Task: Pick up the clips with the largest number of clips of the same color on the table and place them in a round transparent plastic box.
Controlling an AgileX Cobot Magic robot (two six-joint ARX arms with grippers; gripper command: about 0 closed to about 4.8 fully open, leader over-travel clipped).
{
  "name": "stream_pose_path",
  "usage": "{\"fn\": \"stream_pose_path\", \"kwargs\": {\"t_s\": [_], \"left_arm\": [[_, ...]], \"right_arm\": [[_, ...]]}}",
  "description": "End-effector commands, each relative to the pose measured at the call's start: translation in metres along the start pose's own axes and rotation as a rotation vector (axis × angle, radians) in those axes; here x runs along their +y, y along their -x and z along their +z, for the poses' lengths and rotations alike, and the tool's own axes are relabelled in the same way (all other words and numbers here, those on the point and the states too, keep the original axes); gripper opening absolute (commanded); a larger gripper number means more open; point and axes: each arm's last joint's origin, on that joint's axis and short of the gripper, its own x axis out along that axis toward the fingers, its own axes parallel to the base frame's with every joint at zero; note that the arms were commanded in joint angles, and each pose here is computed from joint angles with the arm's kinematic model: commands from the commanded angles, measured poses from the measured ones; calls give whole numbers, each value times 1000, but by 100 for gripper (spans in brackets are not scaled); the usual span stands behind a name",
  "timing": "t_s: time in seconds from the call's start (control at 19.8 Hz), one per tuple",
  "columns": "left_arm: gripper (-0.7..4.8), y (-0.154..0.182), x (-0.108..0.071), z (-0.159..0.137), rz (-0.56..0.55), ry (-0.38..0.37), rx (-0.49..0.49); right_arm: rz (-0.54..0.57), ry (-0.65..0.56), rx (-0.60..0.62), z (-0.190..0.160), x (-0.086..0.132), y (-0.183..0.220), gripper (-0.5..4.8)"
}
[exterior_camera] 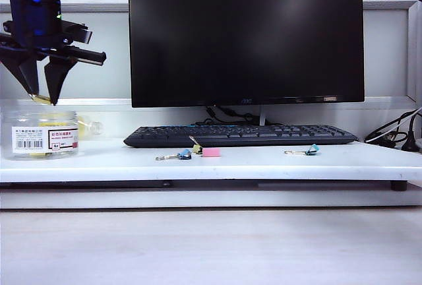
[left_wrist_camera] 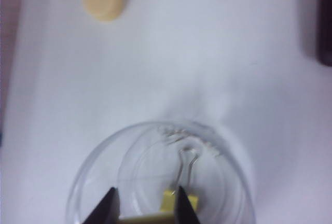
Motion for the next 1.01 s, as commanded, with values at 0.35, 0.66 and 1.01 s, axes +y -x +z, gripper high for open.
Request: {"fn": "stream_pose_path", "kwargs": {"t_s": [0.35,0.66,1.01], "left_arm": [[67,-7,0,-5,-20,5,0],[102,-7,0,-5,-20,12,1],[189,-7,0,-6,-19,11,6]], "right_arm": [[12,7,-8,2,1,0,-6],[11,4,-4,2,1,0,-6],[11,2,1,1,1,0,-6]]}}
